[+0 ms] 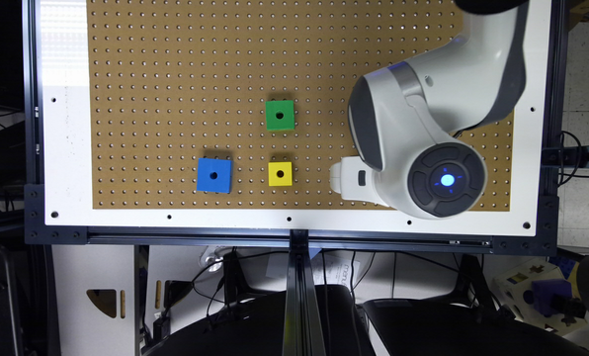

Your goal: Pick up pink block.

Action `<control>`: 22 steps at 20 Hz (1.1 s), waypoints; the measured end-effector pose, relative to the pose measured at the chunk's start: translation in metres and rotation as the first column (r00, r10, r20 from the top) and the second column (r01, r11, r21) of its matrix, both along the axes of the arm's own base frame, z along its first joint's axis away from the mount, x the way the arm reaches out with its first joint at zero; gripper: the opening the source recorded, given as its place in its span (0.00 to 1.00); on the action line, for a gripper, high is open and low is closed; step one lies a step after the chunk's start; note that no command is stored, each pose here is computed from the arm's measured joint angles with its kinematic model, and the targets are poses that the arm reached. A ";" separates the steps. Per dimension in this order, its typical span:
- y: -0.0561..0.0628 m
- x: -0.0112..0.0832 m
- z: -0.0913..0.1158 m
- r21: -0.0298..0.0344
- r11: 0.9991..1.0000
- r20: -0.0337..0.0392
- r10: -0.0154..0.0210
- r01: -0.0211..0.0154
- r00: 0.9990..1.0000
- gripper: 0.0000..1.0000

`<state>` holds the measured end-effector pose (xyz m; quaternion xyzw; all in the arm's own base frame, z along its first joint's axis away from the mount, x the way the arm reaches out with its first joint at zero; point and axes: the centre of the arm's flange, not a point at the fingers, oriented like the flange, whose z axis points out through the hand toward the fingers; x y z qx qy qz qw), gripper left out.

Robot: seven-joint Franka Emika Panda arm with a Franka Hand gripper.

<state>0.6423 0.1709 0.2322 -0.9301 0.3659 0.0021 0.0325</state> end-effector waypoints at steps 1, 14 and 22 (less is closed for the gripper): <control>0.000 -0.0001 0.007 -0.003 1.000 0.001 0.001 -0.001 1.000 0.00; 0.002 -0.0042 0.069 -0.030 1.000 0.017 0.006 -0.006 1.000 0.00; 0.003 -0.0064 0.083 -0.036 0.999 0.018 0.006 -0.006 1.000 0.00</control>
